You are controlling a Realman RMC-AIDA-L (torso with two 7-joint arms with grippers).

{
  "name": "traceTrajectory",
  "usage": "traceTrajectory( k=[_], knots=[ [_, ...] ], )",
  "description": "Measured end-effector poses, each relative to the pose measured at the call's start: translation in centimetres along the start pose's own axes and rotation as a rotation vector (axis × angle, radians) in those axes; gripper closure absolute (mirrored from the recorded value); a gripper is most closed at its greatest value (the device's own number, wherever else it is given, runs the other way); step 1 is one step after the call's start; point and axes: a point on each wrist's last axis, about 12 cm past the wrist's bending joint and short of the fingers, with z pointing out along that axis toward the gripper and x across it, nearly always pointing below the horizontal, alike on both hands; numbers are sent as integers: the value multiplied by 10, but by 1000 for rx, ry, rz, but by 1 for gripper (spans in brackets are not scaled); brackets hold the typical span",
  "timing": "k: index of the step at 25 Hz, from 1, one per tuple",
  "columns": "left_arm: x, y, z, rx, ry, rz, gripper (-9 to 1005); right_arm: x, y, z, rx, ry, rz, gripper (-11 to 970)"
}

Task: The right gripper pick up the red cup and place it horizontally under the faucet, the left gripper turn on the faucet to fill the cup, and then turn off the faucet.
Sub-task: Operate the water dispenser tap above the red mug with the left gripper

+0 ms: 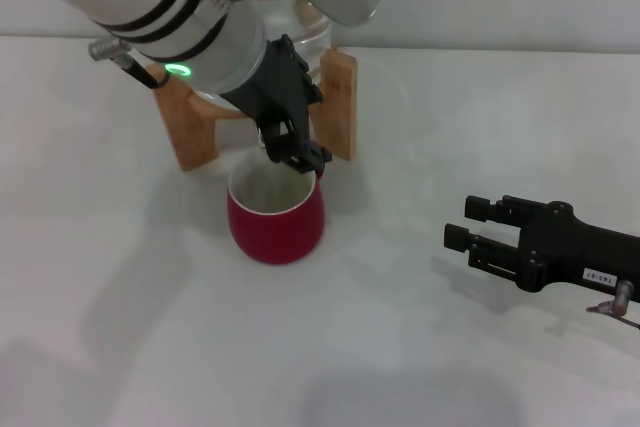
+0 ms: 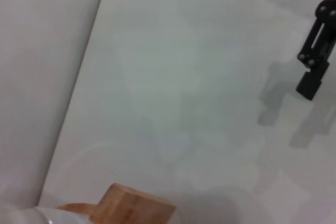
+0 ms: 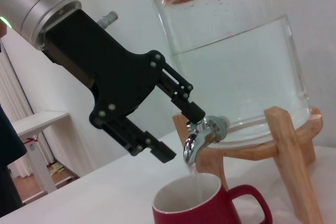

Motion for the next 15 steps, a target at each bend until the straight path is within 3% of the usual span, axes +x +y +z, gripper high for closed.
traceTrajectory(
  k=[10,15],
  knots=[
    [-7,2,-7,-52,-27,12,372,1,-1,-3,8,-1,3,431],
    [-1,-8,-20,-62,-32,12,372,2,-4,-6,8,-8,17,431]
  ],
)
